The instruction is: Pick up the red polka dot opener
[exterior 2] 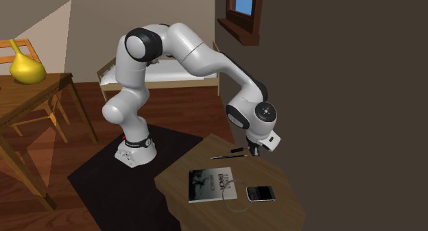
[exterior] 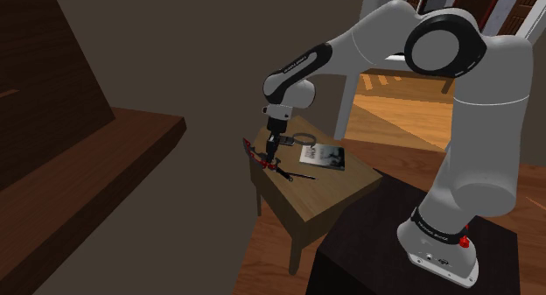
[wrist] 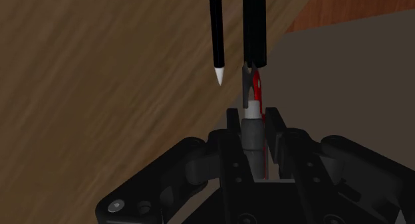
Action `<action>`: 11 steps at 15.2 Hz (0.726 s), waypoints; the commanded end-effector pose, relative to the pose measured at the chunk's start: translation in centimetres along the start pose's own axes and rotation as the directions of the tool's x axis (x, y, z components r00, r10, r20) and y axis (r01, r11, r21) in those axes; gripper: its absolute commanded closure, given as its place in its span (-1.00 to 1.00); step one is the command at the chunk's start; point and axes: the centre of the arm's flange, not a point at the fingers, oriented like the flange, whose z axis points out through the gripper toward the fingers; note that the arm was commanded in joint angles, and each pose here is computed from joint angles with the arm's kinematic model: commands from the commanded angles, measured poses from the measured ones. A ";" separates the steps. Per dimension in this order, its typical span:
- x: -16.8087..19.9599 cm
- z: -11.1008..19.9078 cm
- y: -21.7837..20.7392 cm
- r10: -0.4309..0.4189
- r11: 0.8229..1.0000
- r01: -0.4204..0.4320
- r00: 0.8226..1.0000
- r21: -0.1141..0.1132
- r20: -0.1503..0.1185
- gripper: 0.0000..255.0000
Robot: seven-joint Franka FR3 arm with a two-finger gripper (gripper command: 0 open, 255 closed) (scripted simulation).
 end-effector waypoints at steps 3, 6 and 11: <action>0.1 -1.4 -0.7 0.000 1.000 0.000 1.000 0.000 0.000 1.00; 0.2 -2.8 -1.4 0.000 1.000 0.000 1.000 0.000 0.000 1.00; 0.4 -5.1 -2.6 0.000 1.000 0.000 1.000 0.000 0.000 1.00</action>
